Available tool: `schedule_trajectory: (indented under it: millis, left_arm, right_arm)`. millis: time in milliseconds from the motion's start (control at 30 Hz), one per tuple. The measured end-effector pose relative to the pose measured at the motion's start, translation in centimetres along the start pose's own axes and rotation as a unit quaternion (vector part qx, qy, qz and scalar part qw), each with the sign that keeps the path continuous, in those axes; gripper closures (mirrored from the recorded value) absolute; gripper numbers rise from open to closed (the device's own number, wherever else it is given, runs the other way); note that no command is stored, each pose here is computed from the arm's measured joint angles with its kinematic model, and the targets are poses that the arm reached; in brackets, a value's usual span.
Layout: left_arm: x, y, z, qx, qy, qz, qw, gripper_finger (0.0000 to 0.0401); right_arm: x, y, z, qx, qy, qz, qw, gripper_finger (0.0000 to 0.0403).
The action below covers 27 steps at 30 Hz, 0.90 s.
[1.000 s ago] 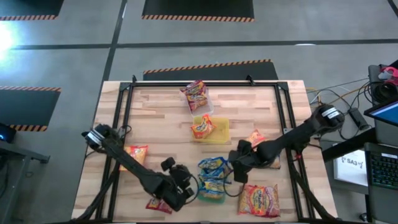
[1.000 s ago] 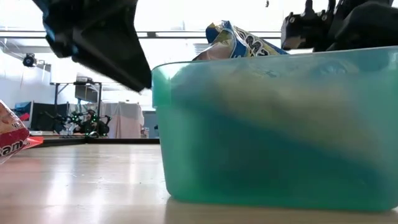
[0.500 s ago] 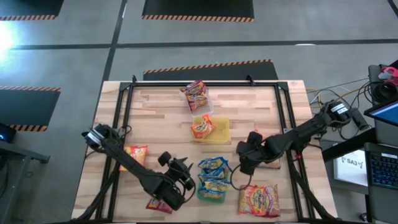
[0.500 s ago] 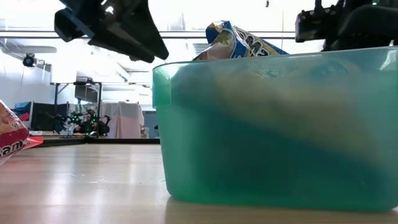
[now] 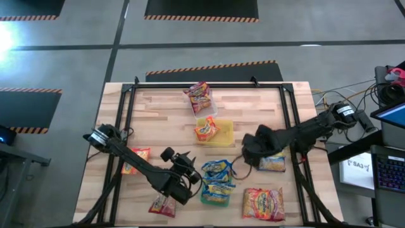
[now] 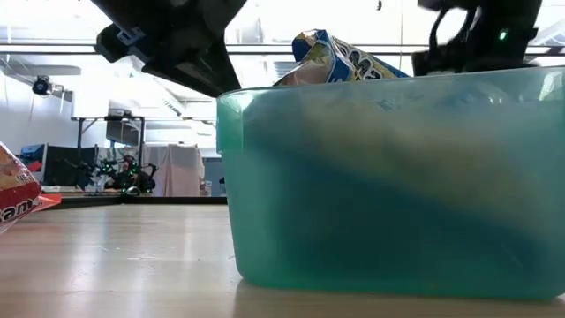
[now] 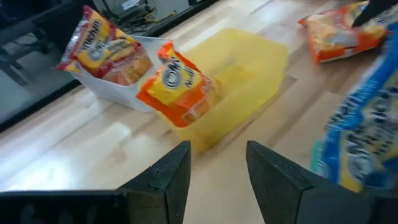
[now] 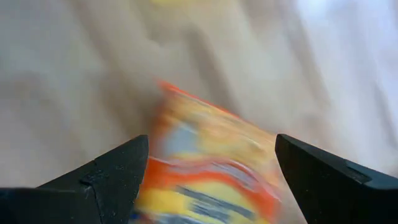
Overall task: Sort Maruchan noodles
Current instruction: Put the orange noodle pack into the yellow bin
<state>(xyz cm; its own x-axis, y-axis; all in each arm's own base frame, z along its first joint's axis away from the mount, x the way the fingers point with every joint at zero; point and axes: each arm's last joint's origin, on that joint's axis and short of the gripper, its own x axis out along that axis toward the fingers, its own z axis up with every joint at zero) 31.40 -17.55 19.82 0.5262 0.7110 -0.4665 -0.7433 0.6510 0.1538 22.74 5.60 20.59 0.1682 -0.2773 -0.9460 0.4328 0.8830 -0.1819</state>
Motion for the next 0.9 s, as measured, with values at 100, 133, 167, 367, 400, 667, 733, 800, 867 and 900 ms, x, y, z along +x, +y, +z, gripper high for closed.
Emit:
schedule_trajectory:
  millis: [100,133,167,367,400,667,733,800,867,900]
  left_arm:
    - [0.3,0.5,0.3,0.009,0.008,0.011,1.000,0.0262]
    - [0.3,0.7,0.4,0.008,0.014,0.012,1.000,0.0262]
    - [0.3,0.8,0.4,0.009,0.017,0.015,1.000,0.0262]
    - [0.2,1.2,0.3,0.001,0.020,0.025,0.999,0.0262]
    - [0.2,1.2,0.3,-0.003,0.020,0.025,0.999,0.0262]
    - [0.4,1.2,0.4,-0.015,0.020,0.028,0.999,0.0262]
    - [0.7,1.3,0.5,-0.018,0.020,0.030,0.999,0.0262]
    - [0.9,1.5,0.7,-0.017,0.021,0.037,0.999,0.0262]
    - [1.1,1.8,1.0,-0.014,0.023,0.044,0.999,0.0262]
    - [1.3,2.0,1.1,-0.013,0.023,0.047,0.999,0.0262]
  right_arm:
    - [0.6,-2.3,0.4,0.028,0.048,-0.039,0.998,0.0062]
    - [0.7,-3.0,0.5,0.038,0.058,-0.042,0.997,0.0062]
    - [0.7,-3.5,0.6,0.045,0.064,-0.038,0.996,0.0062]
    - [0.2,-6.1,0.9,0.028,0.067,-0.002,0.997,0.0062]
    - [0.1,-6.6,0.8,0.030,0.063,-0.001,0.998,0.0062]
    - [-0.3,-10.2,-0.9,0.095,0.009,0.020,0.995,0.0062]
    - [-0.1,-10.5,-1.2,0.110,-0.012,0.053,0.992,0.0062]
    - [0.1,-10.5,-1.3,0.116,-0.034,0.078,0.990,0.0062]
    - [0.2,-10.5,-1.5,0.114,-0.044,0.078,0.989,0.0062]
    - [0.2,-10.6,-1.5,0.111,-0.045,0.070,0.990,0.0062]
